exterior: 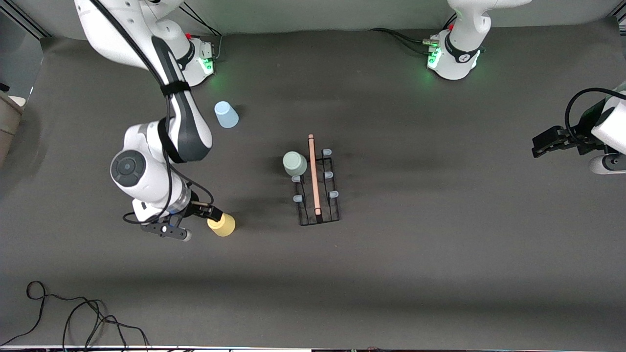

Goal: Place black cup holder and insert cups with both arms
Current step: 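Move the right gripper to the yellow cup and grasp it, then carry the yellow cup to the rack and place it on a peg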

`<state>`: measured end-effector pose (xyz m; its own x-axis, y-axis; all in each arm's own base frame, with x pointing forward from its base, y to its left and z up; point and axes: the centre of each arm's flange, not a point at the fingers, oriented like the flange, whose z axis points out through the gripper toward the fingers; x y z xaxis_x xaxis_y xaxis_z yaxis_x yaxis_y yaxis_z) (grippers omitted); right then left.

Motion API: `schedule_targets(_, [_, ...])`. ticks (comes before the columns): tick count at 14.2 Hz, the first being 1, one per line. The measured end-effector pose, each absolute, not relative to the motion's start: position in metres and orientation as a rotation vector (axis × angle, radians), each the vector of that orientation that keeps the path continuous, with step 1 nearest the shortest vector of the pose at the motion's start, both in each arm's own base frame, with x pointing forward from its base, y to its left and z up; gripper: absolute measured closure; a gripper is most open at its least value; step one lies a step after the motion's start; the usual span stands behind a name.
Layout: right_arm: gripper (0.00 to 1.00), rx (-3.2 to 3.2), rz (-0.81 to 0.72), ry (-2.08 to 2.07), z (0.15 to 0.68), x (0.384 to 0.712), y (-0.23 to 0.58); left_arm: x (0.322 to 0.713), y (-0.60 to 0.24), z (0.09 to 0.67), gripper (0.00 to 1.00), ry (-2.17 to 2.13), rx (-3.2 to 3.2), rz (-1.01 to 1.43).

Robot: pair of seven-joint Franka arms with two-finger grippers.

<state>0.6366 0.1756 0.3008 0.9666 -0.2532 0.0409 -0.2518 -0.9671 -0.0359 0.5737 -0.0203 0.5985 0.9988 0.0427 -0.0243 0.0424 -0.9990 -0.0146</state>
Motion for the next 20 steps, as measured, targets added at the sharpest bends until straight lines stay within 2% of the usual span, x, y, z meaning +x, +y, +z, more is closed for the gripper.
schedule_targets(6, [0.0, -3.095, -0.097, 0.416, 0.234, 0.639, 0.184, 0.575, -0.02, 0.597, 0.0, -0.066, -3.127, 0.04])
schedule_targets(11, [0.0, -3.116, -0.061, 0.396, 0.212, 0.635, 0.188, 0.575, -0.02, 0.596, 0.0, -0.066, -3.127, 0.04])
schedule_targets(13, [0.04, -3.117, -0.029, 0.399, 0.209, 0.632, 0.189, 0.576, -0.02, 0.595, 0.0, -0.066, -3.127, 0.043])
schedule_targets(16, [0.32, -3.095, -0.019, 0.411, 0.22, 0.633, 0.192, 0.576, -0.02, 0.594, 0.0, -0.066, -3.127, 0.044])
schedule_targets(20, [0.33, -3.035, 0.012, 0.414, 0.284, 0.634, 0.199, 0.576, -0.02, 0.594, 0.0, -0.066, -3.127, 0.045])
